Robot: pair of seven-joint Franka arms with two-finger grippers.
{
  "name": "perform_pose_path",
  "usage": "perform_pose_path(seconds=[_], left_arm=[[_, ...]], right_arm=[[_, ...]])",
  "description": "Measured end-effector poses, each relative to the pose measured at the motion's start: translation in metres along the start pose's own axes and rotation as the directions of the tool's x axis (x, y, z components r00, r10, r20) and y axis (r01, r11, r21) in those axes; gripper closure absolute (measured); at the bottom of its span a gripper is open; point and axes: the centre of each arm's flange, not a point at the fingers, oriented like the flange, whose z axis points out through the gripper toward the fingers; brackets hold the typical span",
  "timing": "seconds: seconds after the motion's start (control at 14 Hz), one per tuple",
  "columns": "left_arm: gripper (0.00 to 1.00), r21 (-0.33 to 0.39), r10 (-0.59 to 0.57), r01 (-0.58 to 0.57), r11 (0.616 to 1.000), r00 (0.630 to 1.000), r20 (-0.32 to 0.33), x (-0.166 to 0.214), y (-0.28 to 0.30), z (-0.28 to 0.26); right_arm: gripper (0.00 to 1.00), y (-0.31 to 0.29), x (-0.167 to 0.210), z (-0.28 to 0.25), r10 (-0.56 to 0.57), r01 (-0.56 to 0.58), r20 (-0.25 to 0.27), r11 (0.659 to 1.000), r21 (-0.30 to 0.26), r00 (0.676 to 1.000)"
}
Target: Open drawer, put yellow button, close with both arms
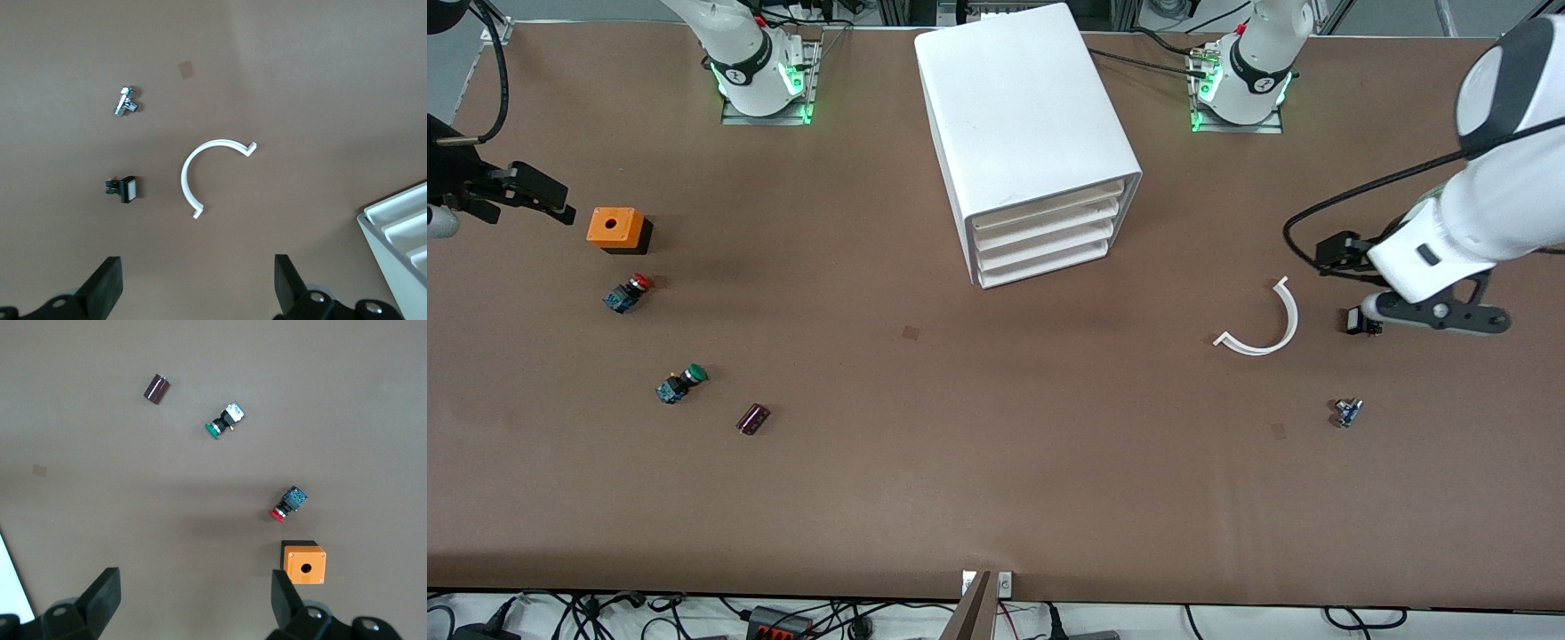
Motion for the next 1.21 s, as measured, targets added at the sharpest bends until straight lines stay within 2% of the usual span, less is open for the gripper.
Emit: perform_pose_path(seconds=[0.29,0.5,0.64,0.79,1.21], left_arm=[[0.0,-0.06,-0.01,0.007,0.998,0.999,-0.049,-0.026,-0.041,-0.018],[0.0,-0.051,-0.004,-0.003,0.999,0.992,-0.129,-0.035,-0.038,-0.002],[0.0,-0.045,0.003,-0.011,0.999,0.988,-0.156,-0.043,-0.028,-0.003],[0.0,-0.045,-0.014,0.007,0.999,0.985,-0.171,-0.05,-0.021,-0.01],[0.0,-0.058,-0.092,0.084,0.995,0.982,-0.167,-0.054,-0.02,-0.013]], right_arm=[[0.0,0.0,-0.002,0.001,-0.001,0.001,0.002,1.0,-0.002,1.0],[0.0,0.0,-0.002,0.001,-0.001,0.001,0.002,1.0,-0.006,1.0],[0.0,0.0,0.0,0.0,-0.002,0.002,-0.014,1.0,-0.011,1.0],[0.0,0.001,0.003,-0.001,-0.004,0.003,-0.038,1.0,-0.02,0.999],[0.0,0.001,0.002,0.01,-0.005,0.004,-0.016,1.0,-0.02,1.0]])
